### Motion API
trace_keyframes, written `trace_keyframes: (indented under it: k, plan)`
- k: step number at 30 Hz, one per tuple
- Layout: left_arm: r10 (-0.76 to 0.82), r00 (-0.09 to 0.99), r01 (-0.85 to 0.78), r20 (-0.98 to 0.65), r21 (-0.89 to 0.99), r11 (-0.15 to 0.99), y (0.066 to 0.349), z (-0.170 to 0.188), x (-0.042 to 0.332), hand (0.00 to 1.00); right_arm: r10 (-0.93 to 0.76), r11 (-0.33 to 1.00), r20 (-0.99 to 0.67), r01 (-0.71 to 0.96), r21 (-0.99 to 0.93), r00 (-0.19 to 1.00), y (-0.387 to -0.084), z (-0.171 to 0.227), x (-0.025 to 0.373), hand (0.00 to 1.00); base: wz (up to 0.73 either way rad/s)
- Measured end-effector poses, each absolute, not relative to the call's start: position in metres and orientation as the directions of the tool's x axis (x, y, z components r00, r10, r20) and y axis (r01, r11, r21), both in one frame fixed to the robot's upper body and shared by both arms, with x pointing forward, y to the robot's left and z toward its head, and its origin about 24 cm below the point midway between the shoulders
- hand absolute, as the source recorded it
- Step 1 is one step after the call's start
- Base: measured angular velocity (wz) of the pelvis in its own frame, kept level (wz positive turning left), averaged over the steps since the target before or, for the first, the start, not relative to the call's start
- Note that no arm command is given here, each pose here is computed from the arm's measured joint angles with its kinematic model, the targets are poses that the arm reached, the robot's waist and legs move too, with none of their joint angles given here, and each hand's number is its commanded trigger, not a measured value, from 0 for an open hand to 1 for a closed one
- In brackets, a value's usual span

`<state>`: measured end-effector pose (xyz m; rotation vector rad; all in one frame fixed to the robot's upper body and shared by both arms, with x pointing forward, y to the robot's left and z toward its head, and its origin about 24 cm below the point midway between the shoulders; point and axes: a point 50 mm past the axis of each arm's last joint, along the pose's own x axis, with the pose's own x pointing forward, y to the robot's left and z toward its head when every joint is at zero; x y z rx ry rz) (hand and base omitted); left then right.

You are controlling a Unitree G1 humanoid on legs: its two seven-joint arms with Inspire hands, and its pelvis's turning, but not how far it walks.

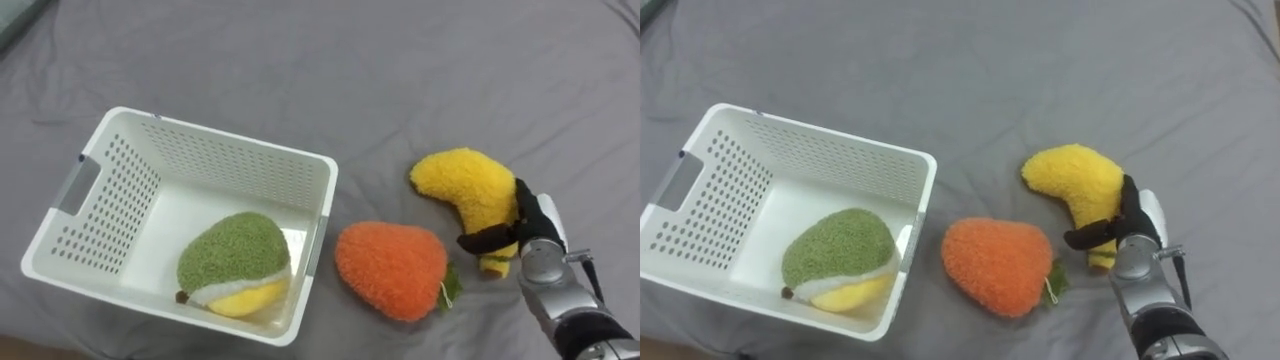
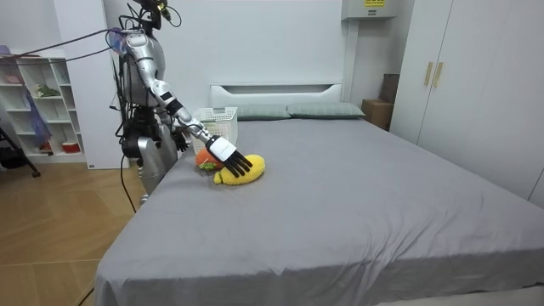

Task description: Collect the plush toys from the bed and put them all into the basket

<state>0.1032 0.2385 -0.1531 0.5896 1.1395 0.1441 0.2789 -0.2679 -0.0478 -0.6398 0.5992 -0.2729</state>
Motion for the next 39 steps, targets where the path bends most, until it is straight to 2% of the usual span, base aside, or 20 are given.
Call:
trace_keyframes:
  k: [4, 5, 6, 16, 28, 39]
  plan:
    - [0.392, 0.434, 0.155, -0.811, 0.496, 0.854, 0.238, -0.153, 0.105, 0.00, -0.426, 0.748, -0.436, 0.037, -0.662, 0.793, -0.272, -0.048, 0.278, 0.00, 0.07]
    - [0.393, 0.433, 0.153, -0.811, 0.496, 0.855, 0.239, -0.152, 0.105, 0.00, -0.429, 0.746, -0.439, 0.036, -0.665, 0.789, -0.273, -0.048, 0.278, 0.11, 0.00]
    - [0.393, 0.433, 0.153, -0.812, 0.495, 0.855, 0.239, -0.153, 0.105, 0.00, -0.431, 0.746, -0.440, 0.036, -0.665, 0.788, -0.273, -0.048, 0.278, 1.00, 0.00]
    - [0.353, 0.447, 0.146, -0.822, 0.456, 0.878, 0.236, -0.153, 0.107, 0.00, -0.502, 0.721, -0.387, 0.127, -0.682, 0.773, -0.292, -0.035, 0.281, 1.00, 0.02]
    - [0.324, 0.444, 0.161, -0.835, 0.430, 0.888, 0.235, -0.153, 0.107, 0.00, -0.503, 0.741, -0.397, 0.147, -0.655, 0.767, -0.293, -0.036, 0.281, 1.00, 0.00]
    - [0.338, 0.444, 0.154, -0.830, 0.442, 0.884, 0.236, -0.153, 0.106, 0.00, -0.549, 0.791, -0.444, 0.268, -0.551, 0.708, -0.298, -0.042, 0.273, 1.00, 0.05]
